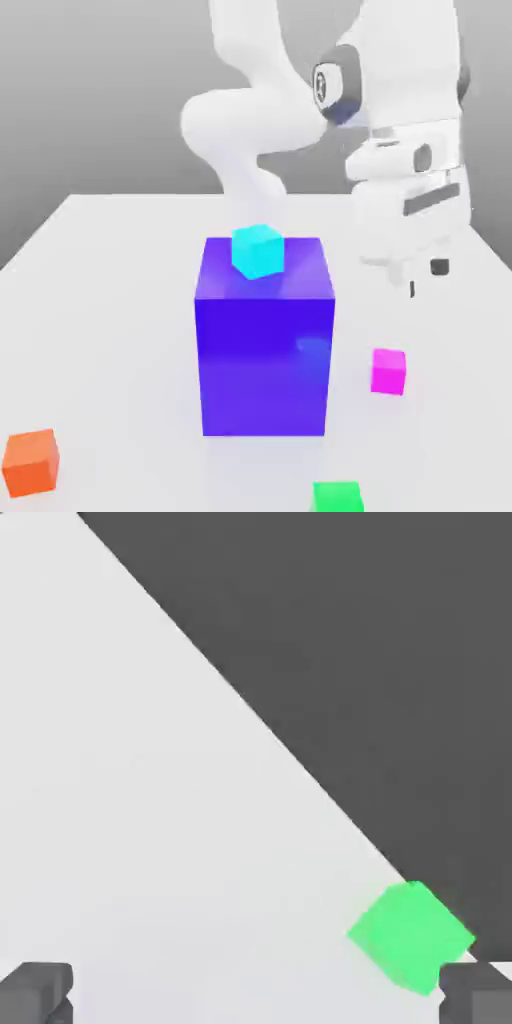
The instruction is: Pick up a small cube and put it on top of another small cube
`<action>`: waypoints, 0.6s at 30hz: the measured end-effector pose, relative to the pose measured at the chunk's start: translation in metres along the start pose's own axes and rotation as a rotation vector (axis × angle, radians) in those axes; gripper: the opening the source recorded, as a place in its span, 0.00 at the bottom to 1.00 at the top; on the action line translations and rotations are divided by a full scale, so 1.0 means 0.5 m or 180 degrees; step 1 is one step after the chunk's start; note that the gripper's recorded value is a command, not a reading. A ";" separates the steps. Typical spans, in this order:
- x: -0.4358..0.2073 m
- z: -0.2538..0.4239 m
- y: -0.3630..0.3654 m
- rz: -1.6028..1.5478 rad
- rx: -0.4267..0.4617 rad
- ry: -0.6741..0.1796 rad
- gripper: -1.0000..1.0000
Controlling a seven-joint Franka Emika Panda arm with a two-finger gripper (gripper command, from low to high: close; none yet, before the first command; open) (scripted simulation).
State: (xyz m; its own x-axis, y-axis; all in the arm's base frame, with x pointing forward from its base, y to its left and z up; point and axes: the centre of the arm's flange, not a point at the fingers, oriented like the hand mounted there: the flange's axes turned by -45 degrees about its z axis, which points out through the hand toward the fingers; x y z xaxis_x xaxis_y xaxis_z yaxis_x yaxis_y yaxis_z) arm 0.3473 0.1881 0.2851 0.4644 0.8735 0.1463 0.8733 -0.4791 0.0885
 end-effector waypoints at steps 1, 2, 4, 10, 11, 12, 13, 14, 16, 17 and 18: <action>-0.013 0.046 -0.040 -0.0240 0.0088 -0.0110 0.50; -0.032 0.092 -0.082 -0.0493 0.0180 -0.0226 0.50; -0.063 0.158 -0.138 -0.0828 0.0304 -0.0376 0.50; -0.086 0.264 -0.165 -0.0944 0.0352 -0.0420 0.50; -0.090 0.281 -0.167 -0.0944 0.0352 -0.0421 0.50; -0.093 0.291 -0.168 -0.0945 0.0352 -0.0423 0.00; -0.093 0.291 -0.168 -0.0945 0.0352 -0.0423 0.00; -0.093 0.291 -0.169 -0.0945 0.0352 -0.0423 0.00; -0.093 0.291 -0.169 -0.0945 0.0354 -0.0425 0.00; -0.093 0.291 -0.169 -0.0945 0.0355 -0.0427 0.00; -0.094 0.296 -0.170 -0.0945 0.0354 -0.0427 0.00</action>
State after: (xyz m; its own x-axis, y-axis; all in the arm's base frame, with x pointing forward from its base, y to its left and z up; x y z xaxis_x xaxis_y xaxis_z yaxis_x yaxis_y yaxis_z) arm 0.2732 0.2004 0.1248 0.1963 0.9805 -0.0012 0.9805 -0.1963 -0.0012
